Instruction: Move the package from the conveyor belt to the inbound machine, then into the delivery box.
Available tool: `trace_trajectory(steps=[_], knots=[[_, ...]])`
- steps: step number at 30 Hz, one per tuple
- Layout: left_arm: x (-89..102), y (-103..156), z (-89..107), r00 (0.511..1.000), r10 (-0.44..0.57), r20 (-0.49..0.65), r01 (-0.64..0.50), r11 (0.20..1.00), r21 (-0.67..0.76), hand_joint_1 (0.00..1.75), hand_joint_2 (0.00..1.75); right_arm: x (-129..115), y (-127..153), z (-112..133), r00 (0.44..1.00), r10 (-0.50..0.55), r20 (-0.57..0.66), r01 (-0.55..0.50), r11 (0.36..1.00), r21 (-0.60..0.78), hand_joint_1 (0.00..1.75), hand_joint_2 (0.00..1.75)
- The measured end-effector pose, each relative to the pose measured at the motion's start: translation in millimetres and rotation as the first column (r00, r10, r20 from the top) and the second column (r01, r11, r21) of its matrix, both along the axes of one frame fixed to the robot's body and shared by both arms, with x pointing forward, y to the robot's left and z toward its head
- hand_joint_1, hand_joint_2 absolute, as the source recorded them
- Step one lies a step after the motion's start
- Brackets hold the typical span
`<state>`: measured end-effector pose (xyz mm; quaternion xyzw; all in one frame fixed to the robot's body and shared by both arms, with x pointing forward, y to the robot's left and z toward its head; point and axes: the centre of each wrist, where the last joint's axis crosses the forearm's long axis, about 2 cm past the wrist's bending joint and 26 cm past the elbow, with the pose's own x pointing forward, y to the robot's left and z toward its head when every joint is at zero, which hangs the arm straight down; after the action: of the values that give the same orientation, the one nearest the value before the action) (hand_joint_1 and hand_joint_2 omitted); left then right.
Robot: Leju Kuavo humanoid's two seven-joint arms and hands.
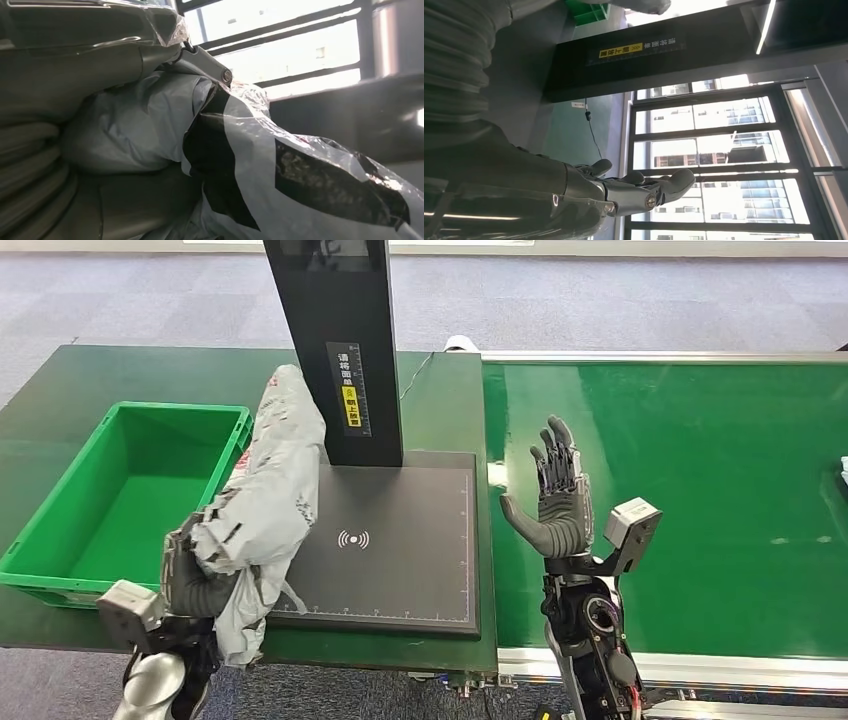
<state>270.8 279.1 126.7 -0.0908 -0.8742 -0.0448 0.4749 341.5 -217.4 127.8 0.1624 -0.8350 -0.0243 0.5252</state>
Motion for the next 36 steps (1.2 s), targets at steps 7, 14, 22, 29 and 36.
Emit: trace_trajectory(steps=[7,14,22,29,36], knots=[[-18.4,41,37.7,0.98,-0.041,0.196,0.079,0.978,-0.192,1.75,1.75,-2,0,-4,1.0,0.024,-0.017,-0.024,1.0,0.002,0.0,1.75],[-27.7,79,66.8,0.919,-0.061,0.389,0.177,0.947,-0.269,1.75,1.75,-7,0,-11,0.999,0.029,-0.035,-0.03,1.0,-0.005,0.0,1.75],[-27.9,105,80.7,0.905,0.042,0.423,0.083,0.959,-0.272,1.75,1.75,-13,-2,-17,0.998,0.032,-0.051,-0.032,0.999,0.003,0.0,1.75],[-9.0,149,70.3,0.941,0.269,0.205,-0.238,0.958,-0.162,1.75,1.75,-16,-3,-21,0.997,0.041,-0.061,-0.04,0.999,0.02,0.0,1.75],[34.0,186,33.9,0.916,0.396,-0.069,-0.393,0.918,0.048,1.75,1.75,-16,0,-21,0.997,0.048,-0.057,-0.046,0.998,0.032,0.0,1.75]])
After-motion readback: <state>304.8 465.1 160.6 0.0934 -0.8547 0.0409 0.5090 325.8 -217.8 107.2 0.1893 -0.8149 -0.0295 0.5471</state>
